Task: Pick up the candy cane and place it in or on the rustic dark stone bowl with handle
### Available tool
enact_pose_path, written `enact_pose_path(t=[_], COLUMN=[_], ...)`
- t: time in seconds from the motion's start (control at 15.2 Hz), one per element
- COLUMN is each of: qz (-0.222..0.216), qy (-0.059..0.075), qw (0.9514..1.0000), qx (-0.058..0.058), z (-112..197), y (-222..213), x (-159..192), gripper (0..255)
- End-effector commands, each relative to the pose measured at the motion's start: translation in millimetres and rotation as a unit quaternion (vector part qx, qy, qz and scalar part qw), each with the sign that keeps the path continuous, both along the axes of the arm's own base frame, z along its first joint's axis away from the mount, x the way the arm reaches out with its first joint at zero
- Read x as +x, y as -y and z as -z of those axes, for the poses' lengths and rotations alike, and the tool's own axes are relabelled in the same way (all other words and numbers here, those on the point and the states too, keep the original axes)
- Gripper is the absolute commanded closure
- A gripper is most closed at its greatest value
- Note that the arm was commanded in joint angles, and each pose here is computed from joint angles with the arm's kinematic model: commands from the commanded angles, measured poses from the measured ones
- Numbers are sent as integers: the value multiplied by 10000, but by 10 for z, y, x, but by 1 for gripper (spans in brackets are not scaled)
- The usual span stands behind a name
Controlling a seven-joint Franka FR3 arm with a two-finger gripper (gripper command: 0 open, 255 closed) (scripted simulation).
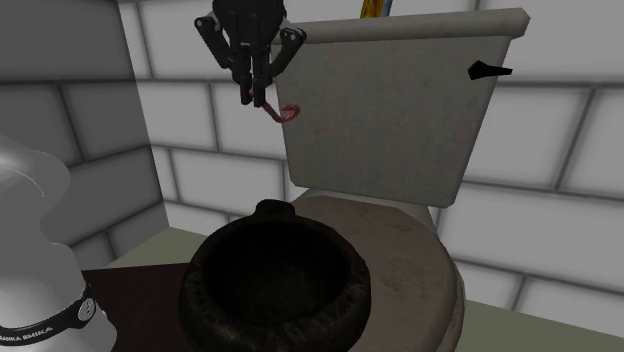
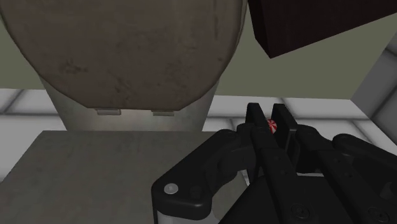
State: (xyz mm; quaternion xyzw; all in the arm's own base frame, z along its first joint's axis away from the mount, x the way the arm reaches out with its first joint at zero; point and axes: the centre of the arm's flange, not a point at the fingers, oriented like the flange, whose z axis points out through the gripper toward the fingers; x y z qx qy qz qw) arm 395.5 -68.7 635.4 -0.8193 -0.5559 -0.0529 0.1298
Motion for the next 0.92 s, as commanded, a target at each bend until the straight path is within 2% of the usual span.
enact_pose_path(t=[0.0, 0.86], qz=[-3, -3], qy=[-2, -2], qw=[10000, 10000], qx=[-1, -1], z=[-45, -146], y=[281, 1994], x=[-2, -33], gripper=[255, 255])
